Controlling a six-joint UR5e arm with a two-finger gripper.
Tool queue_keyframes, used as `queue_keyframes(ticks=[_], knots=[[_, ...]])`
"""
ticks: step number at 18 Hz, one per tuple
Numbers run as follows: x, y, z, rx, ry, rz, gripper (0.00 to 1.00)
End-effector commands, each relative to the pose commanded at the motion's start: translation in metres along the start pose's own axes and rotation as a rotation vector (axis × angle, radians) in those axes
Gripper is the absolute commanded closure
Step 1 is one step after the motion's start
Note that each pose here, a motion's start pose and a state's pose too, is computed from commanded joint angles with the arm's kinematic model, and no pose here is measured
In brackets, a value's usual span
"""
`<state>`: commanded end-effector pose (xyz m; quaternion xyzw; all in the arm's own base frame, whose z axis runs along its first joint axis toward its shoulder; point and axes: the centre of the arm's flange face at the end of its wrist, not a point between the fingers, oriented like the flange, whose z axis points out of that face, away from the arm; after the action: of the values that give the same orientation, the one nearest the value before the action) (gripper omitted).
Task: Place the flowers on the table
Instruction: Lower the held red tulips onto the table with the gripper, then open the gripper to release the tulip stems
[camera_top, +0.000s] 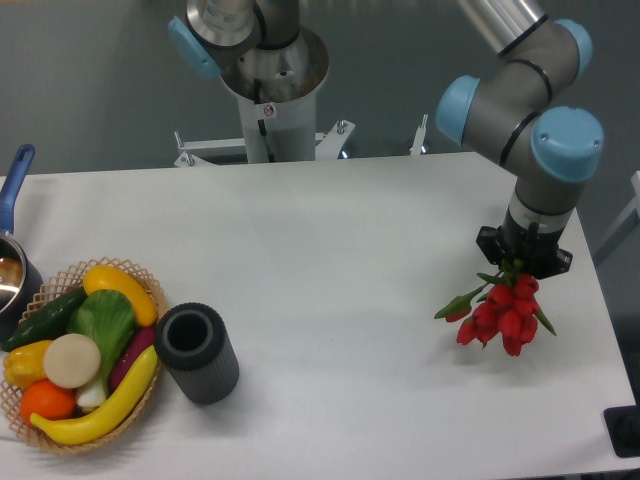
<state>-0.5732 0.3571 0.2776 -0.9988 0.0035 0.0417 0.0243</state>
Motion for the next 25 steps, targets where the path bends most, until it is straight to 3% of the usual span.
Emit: queue_keyframes(ticks=[5, 6, 10, 11, 13, 17, 20, 22, 25], knots=[[0.003, -0.003, 0.013, -0.005, 0.021, 0.001, 0.88], [0.004, -0.004, 0.013, -0.004, 0.022, 0.004, 0.83], [0.005, -0.003, 0.009, 0.005, 0.02, 0.004, 0.52], [0.005, -0.003, 0.007, 0.006, 0.017, 0.003, 0.39], [0.004, -0.002, 0.005, 0.006, 0.011, -0.002, 0.01], [-0.003, 0.009, 0.005, 0.021, -0.043, -0.017, 0.0], [-0.01, 0.04, -0.015, 0.042, -0.144, -0.049, 0.0], [-0.015, 0.059, -0.021, 0.043, -0.162, -0.08, 0.0], [-0.014, 0.064, -0.021, 0.038, -0.16, -0.045, 0.0]])
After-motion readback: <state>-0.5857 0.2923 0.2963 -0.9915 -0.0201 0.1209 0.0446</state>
